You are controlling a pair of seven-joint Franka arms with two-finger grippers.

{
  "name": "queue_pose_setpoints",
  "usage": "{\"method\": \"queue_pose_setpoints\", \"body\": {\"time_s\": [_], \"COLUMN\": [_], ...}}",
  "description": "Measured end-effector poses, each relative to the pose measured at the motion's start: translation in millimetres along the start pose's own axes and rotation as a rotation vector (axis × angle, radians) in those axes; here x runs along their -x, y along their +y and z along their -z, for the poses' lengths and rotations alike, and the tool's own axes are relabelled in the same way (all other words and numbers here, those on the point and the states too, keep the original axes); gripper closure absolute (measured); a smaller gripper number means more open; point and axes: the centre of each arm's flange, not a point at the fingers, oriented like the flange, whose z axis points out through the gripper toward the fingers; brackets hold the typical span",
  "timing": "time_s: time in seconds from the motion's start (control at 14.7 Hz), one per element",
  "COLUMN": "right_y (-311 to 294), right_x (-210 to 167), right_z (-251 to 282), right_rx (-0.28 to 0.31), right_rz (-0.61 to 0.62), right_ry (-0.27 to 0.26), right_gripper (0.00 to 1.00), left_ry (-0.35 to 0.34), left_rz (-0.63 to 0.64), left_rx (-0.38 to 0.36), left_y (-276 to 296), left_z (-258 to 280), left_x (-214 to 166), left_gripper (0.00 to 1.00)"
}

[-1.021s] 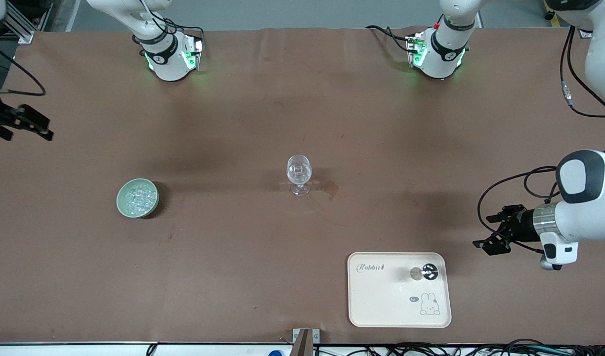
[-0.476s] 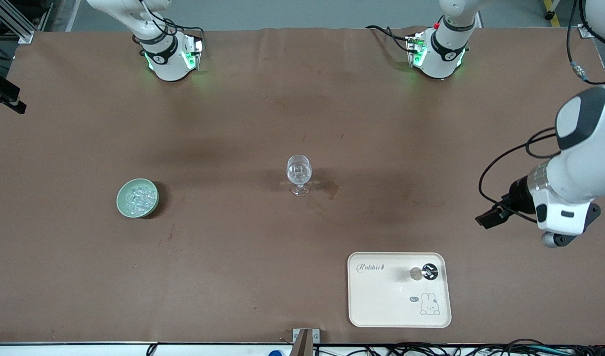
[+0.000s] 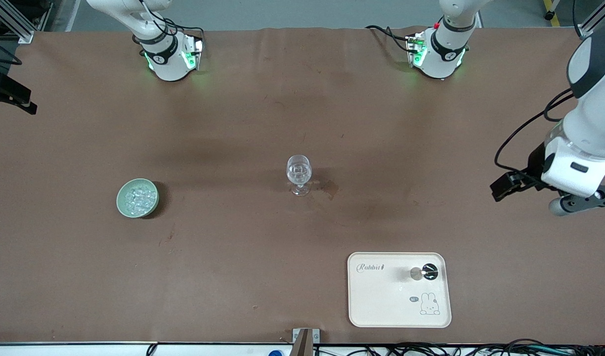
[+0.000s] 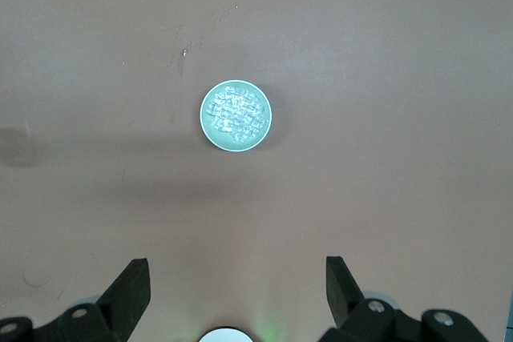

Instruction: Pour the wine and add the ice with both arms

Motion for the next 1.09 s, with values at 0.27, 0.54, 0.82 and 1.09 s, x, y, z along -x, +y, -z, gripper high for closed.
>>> {"method": "queue_pose_setpoints", "body": {"time_s": [0.27, 0.54, 0.82, 1.09], "right_y": [1.0, 4.7, 2.8, -10.4], "right_x": [-1.1, -3.8, -6.6, -14.4], "right_z": [-1.4, -0.4, -3.3, -6.5], "right_rx": [0.0, 0.002, 0.001, 0.004], "right_rz": [-0.002, -0.009, -0.005, 0.02], "right_ry": [-0.001, 0.019, 0.015, 0.03], "right_gripper": [0.02, 0.0, 0.0, 0.0], "left_ry": [-0.038, -0.072, -0.099, -0.114], "left_rz": [-0.085, -0.161, -0.183, -0.199], "left_rx": [-0.018, -0.023, -0.018, -0.009], "left_y": [-10.5, -27.7, -38.7, -46.8], "left_z": [34.6, 78.2, 95.9, 97.5], "left_x": [21.1, 54.3, 87.2, 113.3], "left_gripper": [0.0, 0.0, 0.0, 0.0]}}
